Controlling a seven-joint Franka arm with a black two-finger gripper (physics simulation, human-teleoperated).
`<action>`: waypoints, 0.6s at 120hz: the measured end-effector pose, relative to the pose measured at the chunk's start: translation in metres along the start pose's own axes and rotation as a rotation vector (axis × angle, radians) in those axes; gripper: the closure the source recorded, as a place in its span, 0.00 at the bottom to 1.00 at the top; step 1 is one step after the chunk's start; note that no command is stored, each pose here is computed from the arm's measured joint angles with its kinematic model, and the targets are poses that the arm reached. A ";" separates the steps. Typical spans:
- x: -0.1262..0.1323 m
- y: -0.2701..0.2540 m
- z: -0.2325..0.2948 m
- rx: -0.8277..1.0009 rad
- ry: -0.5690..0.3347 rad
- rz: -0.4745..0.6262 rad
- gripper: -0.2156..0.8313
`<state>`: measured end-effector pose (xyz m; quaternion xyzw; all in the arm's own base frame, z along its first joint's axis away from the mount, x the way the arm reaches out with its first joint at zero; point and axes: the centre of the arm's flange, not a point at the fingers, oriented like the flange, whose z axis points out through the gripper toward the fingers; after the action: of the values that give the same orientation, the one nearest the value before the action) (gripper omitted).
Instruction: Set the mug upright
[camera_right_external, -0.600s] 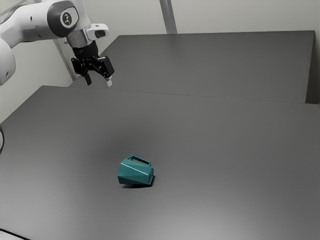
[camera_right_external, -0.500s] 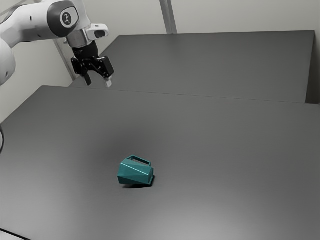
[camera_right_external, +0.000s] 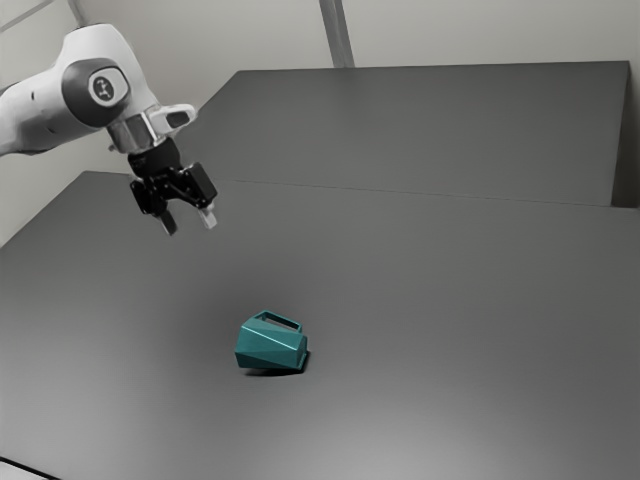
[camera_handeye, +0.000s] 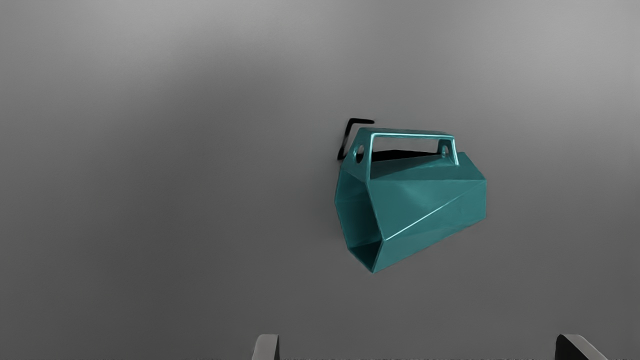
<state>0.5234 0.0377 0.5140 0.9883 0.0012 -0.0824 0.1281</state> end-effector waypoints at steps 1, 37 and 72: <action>-0.002 -0.001 0.002 -0.008 0.001 -0.004 0.21; -0.031 -0.023 0.082 -0.222 0.069 -0.071 0.21; -0.035 -0.049 0.154 -0.338 0.132 -0.139 0.21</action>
<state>0.4629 0.0465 0.3605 0.9536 0.0919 -0.0246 0.2857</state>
